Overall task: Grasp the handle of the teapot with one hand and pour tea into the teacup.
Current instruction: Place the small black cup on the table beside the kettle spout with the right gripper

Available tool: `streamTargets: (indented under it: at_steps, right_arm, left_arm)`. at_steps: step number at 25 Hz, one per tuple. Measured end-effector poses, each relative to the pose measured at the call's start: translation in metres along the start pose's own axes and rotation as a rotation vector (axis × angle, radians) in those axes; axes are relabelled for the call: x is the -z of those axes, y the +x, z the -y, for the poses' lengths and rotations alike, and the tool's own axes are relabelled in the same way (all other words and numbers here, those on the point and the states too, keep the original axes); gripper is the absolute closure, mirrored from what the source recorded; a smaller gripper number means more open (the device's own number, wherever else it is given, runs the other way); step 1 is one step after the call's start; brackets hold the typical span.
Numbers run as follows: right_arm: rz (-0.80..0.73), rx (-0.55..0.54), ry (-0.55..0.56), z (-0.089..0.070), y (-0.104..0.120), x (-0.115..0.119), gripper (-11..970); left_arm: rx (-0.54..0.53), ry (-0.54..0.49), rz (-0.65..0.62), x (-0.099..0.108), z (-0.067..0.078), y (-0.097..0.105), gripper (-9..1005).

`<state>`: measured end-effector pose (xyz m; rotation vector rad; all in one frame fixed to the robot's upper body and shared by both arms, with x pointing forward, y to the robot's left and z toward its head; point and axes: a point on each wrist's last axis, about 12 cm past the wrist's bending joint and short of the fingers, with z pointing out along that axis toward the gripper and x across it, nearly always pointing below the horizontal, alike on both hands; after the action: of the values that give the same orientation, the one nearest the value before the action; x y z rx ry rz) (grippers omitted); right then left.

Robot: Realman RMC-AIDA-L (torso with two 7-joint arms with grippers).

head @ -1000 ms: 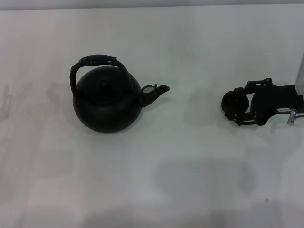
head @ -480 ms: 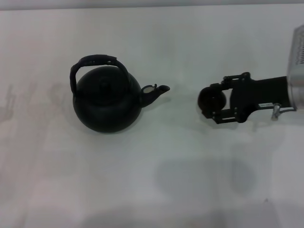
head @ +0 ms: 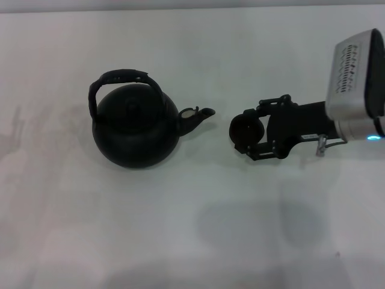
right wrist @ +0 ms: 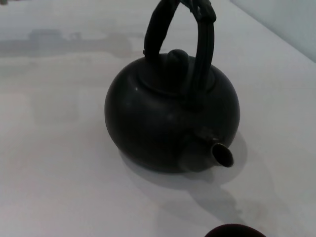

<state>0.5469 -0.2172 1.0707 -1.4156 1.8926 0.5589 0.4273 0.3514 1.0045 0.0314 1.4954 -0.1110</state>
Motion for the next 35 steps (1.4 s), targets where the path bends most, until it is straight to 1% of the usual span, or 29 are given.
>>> streamTargets:
  at_steps: [5,17,26,35]
  right_arm:
    - [-0.025,0.023,0.007,-0.003,-0.003,-0.010,220]
    - [-0.061,0.048,0.023,-0.008,0.000,-0.022,215]
    - [-0.075,0.064,0.044,-0.008,0.003,-0.025,212]
    - [-0.085,0.078,0.035,-0.009,0.005,-0.027,208]
  left_arm:
    - [0.001,0.002,0.006,0.000,0.000,-0.001,423]
    - [0.003,0.017,0.011,0.000,0.003,-0.001,423]
    - [0.004,0.018,0.010,0.000,0.003,-0.001,423]
    - [0.010,0.030,0.015,0.001,0.006,-0.001,423]
